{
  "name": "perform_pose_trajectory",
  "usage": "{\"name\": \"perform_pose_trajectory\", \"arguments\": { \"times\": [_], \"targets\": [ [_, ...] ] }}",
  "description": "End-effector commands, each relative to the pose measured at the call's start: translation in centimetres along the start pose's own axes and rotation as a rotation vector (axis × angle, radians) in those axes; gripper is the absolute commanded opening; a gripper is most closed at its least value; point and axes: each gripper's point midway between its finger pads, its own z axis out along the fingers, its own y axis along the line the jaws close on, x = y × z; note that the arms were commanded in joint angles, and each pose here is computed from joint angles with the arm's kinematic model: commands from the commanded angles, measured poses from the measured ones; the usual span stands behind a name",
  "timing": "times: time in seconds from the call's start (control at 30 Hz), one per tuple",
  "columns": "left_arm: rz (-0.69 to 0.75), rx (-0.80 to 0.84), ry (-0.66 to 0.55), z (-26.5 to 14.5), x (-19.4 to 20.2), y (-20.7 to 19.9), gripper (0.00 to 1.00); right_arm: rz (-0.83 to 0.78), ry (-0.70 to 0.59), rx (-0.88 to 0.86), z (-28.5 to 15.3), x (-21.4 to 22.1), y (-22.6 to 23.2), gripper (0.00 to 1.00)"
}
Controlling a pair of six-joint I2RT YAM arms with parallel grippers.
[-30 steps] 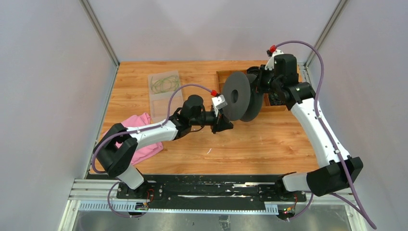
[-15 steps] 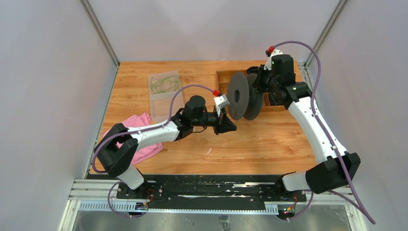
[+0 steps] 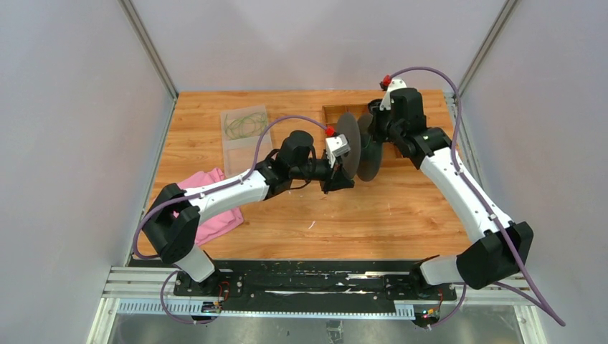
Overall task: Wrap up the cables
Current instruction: Wrap the cable around the cable reel.
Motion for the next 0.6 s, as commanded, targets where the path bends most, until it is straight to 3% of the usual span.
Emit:
{"name": "perform_pose_trajectory", "arguments": {
  "times": [0.0,0.27,0.57],
  "targets": [
    [0.048,0.068,0.017,0.3,-1.4,-1.7,0.03,-0.131,-0.090,0.093,0.8,-1.4,-1.1,0.01],
    [0.050,0.068,0.034,0.5,-1.8,-1.5,0.03,-0.251,-0.079,0.089,1.3,0.7,0.7,0.01],
    [0.112,0.185,0.022,-0.5,-1.2,-3.4,0.05,-0.320,-0.073,0.050,0.9,1.1,1.1,0.01]
  ]
}}
